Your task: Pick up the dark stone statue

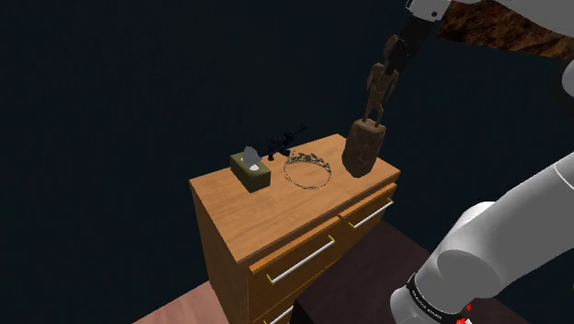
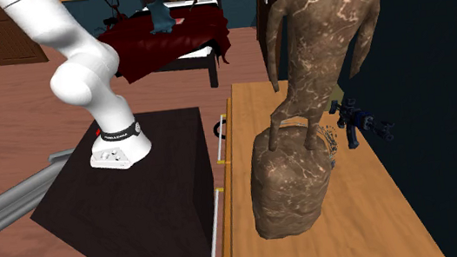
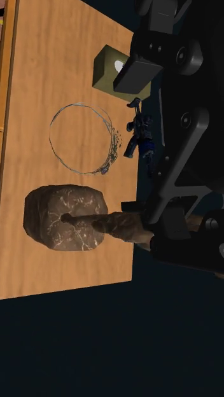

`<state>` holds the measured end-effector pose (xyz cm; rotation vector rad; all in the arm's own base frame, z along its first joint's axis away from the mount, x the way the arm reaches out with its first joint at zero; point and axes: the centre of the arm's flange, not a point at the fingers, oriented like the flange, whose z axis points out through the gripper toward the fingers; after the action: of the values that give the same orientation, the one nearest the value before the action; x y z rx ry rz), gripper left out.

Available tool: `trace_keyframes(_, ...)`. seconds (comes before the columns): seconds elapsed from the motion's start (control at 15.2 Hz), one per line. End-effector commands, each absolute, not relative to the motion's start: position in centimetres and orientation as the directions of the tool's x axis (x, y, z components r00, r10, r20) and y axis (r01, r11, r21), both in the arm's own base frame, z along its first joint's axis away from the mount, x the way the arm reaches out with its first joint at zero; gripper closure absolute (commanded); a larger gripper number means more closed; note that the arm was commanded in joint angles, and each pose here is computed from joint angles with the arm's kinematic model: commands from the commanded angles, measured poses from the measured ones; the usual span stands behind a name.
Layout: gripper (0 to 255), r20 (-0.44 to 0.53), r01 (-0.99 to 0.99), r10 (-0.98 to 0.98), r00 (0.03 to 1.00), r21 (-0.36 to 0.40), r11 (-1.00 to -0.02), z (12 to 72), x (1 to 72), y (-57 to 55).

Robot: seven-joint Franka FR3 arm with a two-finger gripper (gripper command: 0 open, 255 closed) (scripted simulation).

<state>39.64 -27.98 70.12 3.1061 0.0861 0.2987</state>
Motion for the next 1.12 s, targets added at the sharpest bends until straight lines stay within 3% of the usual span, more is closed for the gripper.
trace_keyframes(0.0,0,0.195,0.057,0.06,0.979,0.021,-0.998,70.9,40.5,-30.5)
trace_keyframes(0.33,0,0.207,0.06,0.06,0.977,0.006,-0.998,72.2,42.0,-35.9)
trace_keyframes(0.92,0,0.207,0.06,0.06,0.977,0.006,-0.998,68.2,42.0,-35.9)
trace_keyframes(0.99,255,0.207,0.06,0.06,0.977,0.006,-0.998,68.2,42.0,-35.9)
trace_keyframes(1.06,255,0.207,0.06,0.06,0.977,0.006,-0.998,68.2,42.0,-35.9)
